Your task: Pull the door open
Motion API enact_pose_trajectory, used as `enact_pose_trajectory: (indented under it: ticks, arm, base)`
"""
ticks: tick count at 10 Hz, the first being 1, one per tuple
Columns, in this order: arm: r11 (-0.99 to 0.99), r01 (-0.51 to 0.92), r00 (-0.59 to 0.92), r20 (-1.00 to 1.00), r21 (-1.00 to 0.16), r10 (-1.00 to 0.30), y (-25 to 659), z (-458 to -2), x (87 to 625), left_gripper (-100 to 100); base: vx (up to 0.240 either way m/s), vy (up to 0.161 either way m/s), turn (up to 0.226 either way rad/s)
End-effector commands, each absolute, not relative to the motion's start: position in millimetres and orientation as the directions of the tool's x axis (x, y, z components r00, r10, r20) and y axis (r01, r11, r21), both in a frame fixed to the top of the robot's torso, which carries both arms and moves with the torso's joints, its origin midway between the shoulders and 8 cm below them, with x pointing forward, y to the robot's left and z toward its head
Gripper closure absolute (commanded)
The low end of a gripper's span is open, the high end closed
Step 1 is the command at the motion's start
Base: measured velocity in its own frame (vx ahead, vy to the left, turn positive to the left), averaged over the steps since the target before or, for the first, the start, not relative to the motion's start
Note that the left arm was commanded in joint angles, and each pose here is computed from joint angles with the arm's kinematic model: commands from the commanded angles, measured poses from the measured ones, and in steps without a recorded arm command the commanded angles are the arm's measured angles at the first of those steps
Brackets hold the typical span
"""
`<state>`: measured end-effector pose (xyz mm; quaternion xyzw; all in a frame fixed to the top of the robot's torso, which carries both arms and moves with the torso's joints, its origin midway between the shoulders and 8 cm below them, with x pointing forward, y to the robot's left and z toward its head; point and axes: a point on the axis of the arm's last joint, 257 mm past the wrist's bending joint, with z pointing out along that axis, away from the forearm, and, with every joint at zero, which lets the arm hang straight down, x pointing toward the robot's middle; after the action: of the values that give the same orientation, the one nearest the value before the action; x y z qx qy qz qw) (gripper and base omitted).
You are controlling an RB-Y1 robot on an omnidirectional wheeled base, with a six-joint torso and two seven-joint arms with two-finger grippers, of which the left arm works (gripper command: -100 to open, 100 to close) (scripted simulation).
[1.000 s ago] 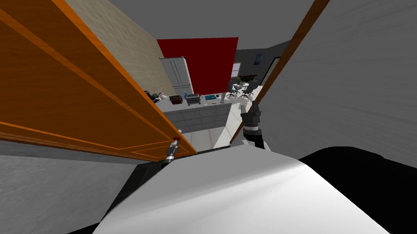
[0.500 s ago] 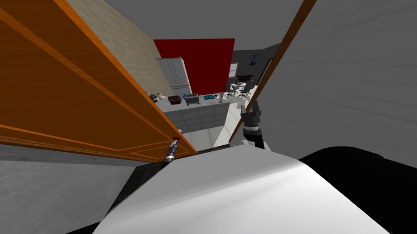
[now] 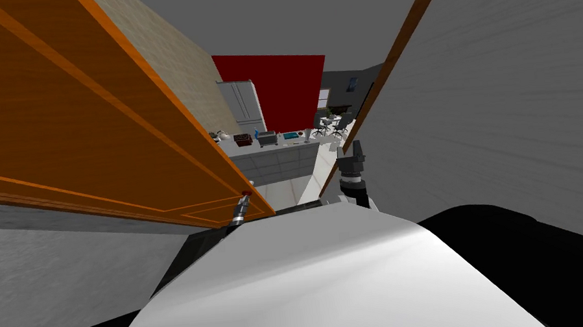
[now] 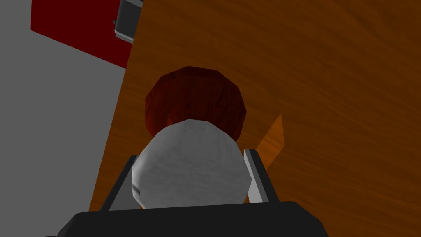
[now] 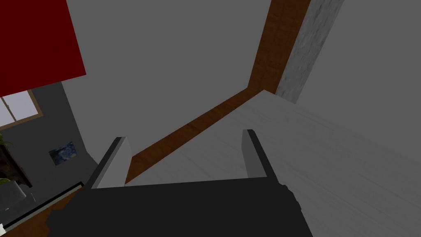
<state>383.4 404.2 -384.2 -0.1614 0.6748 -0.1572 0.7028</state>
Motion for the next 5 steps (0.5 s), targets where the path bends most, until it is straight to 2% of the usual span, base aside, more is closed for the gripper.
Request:
enact_pose_trajectory:
  ticks: [1,5]
  arm:
    - [0.868,0.000,0.043,-0.867,-0.496,-0.496,402.6,-385.5,383.9,100]
    - [0.815,-0.003,0.054,-0.814,-0.579,-0.579,403.9,-384.4,386.2,100]
  base:
    - [-0.050,0.031,-0.076]
    - [-0.044,0.025,-0.056]
